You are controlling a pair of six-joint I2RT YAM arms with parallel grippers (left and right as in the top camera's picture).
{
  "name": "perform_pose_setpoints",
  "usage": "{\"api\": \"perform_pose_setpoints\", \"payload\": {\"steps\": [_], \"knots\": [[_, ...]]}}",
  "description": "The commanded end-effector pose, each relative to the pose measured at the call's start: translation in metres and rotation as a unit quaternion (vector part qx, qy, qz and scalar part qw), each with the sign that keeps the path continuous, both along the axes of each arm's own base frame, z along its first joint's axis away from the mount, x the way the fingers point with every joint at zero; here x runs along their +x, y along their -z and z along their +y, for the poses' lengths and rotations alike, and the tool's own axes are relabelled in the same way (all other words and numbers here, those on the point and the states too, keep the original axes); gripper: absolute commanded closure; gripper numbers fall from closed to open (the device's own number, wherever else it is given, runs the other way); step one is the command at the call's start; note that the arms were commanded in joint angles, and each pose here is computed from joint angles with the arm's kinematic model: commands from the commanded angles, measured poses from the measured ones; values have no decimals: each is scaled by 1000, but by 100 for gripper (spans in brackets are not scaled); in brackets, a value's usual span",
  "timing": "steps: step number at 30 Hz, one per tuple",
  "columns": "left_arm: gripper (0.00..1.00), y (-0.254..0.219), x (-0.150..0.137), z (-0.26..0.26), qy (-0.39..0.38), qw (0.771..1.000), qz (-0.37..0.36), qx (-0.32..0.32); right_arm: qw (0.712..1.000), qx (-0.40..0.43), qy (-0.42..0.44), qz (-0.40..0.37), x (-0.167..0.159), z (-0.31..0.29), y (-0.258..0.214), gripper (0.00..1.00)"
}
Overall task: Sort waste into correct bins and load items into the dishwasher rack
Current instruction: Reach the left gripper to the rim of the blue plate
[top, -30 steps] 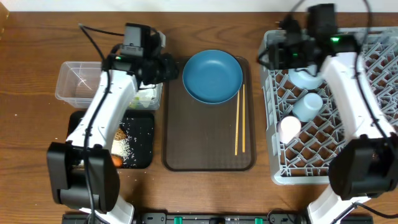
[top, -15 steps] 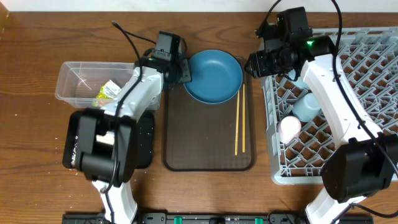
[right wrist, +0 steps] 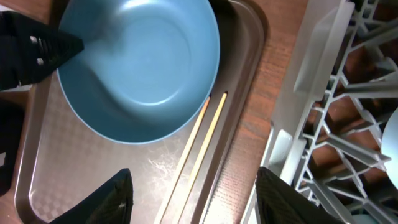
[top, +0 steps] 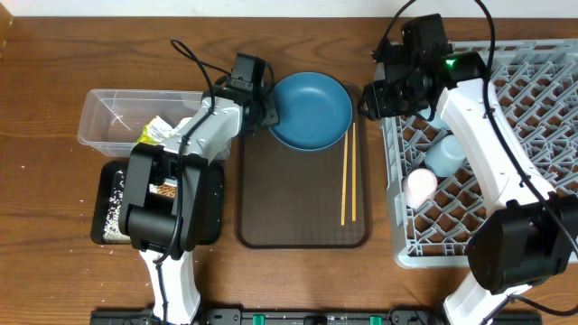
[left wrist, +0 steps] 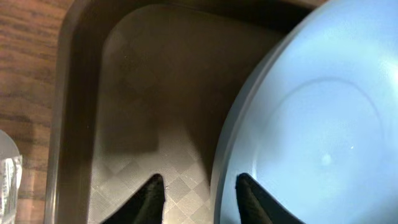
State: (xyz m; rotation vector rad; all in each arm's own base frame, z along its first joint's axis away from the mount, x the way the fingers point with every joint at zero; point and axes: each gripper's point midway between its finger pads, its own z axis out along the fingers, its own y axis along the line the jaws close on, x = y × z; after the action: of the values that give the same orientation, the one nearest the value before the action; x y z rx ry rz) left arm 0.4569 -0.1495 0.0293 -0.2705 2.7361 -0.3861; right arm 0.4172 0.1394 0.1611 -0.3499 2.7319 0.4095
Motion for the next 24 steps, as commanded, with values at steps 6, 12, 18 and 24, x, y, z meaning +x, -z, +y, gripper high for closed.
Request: {"api": "perform_pose_setpoints", "payload": {"steps": [6, 12, 18, 24], "knots": [[68, 0, -2, -17, 17, 1000, -10, 6, 1000, -1, -3, -16, 3, 1, -10, 43], [69, 3, -4, -12, 10, 1000, -7, 25, 1000, -3, -5, -12, 1, 0, -9, 42], [70, 11, -5, -10, 9, 999, 0, 32, 1000, -2, -5, -14, 2, 1, -9, 41], [89, 19, -8, -11, 12, 999, 11, 29, 1000, -2, -5, -14, 2, 1, -9, 40]]}}
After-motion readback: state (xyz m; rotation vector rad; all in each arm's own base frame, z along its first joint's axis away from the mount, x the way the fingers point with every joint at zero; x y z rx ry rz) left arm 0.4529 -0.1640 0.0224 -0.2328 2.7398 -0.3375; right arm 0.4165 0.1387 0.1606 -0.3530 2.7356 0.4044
